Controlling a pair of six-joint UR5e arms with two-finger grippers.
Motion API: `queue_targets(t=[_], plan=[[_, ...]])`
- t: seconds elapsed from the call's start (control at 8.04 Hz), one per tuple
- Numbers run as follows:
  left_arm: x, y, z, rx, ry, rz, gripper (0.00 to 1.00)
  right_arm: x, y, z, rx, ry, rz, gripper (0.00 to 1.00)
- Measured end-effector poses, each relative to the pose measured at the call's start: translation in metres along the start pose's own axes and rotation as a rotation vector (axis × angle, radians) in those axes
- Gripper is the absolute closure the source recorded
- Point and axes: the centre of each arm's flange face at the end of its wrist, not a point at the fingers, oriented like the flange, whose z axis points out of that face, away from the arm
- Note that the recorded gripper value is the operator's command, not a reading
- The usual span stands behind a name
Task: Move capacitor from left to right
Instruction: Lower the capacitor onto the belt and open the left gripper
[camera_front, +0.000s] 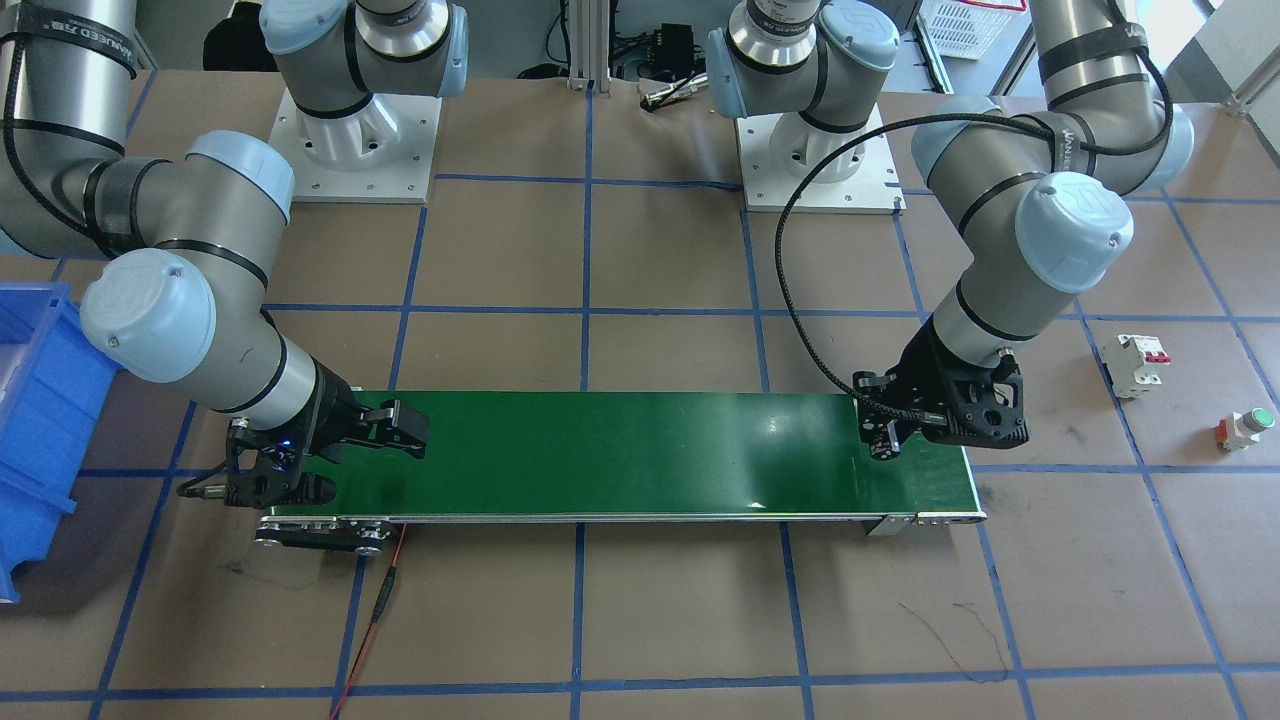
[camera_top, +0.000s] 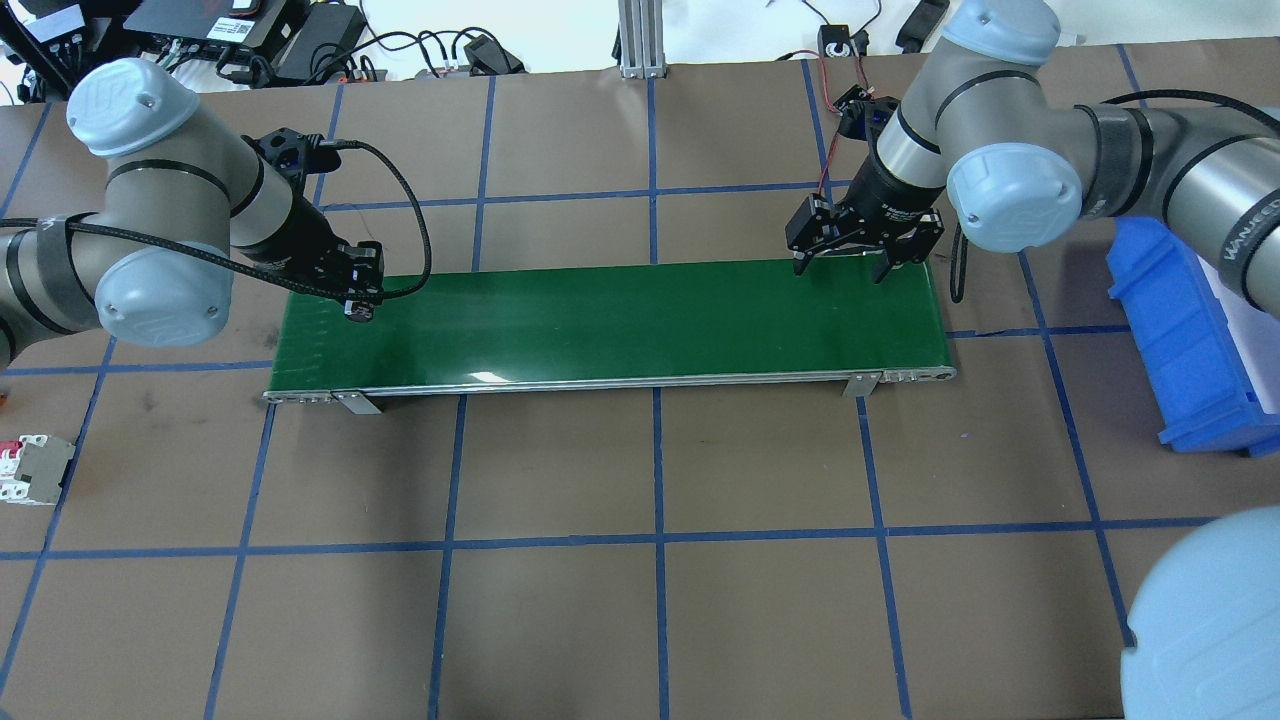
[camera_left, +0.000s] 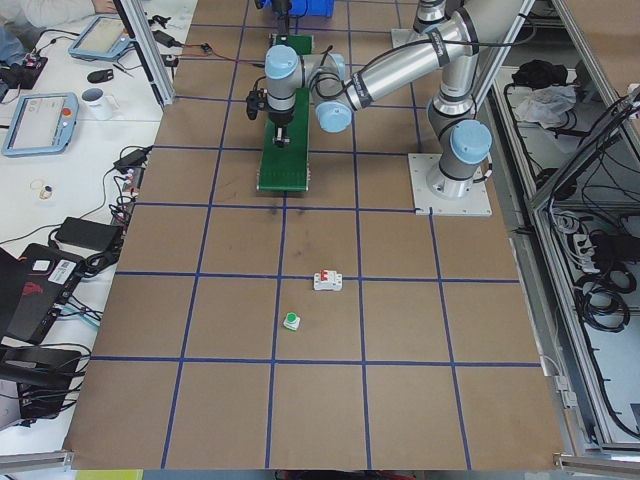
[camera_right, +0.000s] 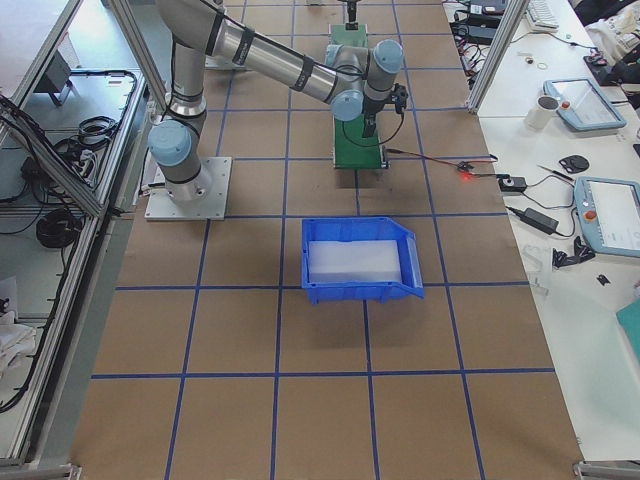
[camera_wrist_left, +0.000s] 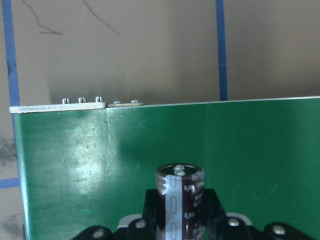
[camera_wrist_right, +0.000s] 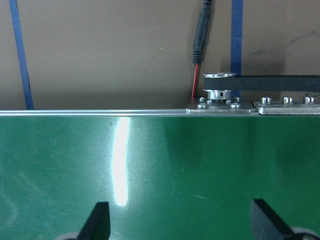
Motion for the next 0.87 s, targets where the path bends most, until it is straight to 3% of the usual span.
queue_targets(t=[0.87], plan=[[-0.001, -0.005, 0.017, 0.003, 0.012, 0.007, 1.00, 0.001, 0.004, 0.008, -0.034, -0.004, 0.003, 0.00]])
